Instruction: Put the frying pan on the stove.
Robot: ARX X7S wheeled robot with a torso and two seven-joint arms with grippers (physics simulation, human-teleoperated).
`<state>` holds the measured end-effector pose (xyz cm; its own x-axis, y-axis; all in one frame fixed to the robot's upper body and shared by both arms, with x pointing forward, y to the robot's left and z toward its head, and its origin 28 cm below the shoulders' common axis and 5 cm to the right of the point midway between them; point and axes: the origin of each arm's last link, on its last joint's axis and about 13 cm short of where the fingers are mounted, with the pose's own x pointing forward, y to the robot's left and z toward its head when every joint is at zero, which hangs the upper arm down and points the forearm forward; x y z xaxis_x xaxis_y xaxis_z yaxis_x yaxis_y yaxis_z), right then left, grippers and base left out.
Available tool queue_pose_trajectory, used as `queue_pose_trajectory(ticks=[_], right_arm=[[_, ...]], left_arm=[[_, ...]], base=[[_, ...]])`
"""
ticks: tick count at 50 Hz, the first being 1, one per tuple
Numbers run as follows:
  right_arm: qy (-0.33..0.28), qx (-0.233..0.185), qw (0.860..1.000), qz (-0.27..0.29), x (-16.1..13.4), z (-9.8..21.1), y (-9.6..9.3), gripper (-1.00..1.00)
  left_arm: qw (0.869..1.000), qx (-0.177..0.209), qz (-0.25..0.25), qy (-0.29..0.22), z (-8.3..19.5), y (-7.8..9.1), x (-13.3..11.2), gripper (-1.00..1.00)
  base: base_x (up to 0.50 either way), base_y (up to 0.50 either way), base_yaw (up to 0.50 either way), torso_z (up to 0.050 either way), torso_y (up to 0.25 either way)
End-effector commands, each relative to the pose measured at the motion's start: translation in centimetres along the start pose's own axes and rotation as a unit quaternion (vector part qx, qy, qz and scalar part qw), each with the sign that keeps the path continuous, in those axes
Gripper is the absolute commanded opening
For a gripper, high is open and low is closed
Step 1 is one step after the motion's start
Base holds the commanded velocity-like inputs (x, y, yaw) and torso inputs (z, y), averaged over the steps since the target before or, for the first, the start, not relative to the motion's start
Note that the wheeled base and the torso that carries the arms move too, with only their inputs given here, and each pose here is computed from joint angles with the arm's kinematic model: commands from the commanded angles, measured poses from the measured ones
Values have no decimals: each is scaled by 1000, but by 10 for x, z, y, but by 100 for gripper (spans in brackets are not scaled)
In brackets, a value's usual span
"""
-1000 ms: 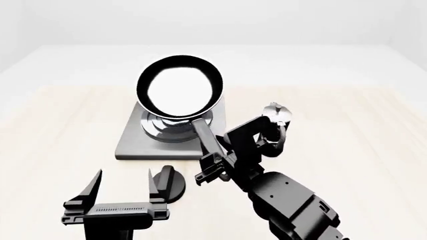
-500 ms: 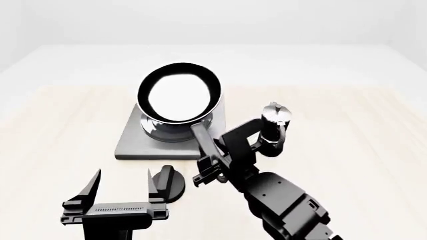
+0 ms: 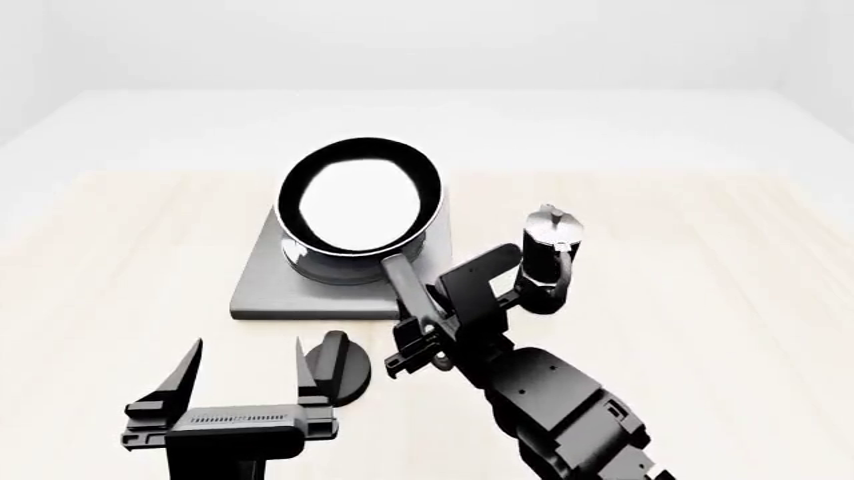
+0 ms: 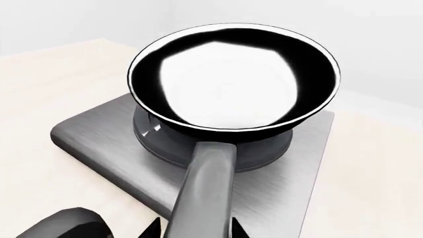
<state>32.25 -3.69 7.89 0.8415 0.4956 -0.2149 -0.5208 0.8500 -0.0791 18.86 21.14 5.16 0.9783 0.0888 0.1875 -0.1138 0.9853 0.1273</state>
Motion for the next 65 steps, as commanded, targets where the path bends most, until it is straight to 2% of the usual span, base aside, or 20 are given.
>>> queue_pose_trajectory(ticks=[1,4,5,31,46,57,65], right_arm=[[-41,-17,999,-16,4,18,-3,-100],[-43,-19,999,-13,4,17,-2,-100],[-45,-21,999,-14,4,17,-2,100],[-84,-25,996,-19,-27,31,0,100],[-132,-4,991,-27,-54,32,3,100],[-192,24,977,-89,-75,23,3,100],[-224,20,968,-113,-90,29,6,100]], left_arm=[[1000,0,0,0,0,0,0,100],[1000,0,0,0,0,0,0,100],[1000,0,0,0,0,0,0,100],[1000,1,0,0,0,-1,0,100],[1000,2,2,-1,0,0,0,100],[1000,2,7,-7,4,3,-2,100],[1000,0,11,-15,10,5,-3,100]], base=[[0,0,0,0,10],[0,0,0,3,0],[0,0,0,0,0],[0,0,0,0,0],[0,0,0,0,0],[0,0,0,0,0],[0,0,0,0,0]])
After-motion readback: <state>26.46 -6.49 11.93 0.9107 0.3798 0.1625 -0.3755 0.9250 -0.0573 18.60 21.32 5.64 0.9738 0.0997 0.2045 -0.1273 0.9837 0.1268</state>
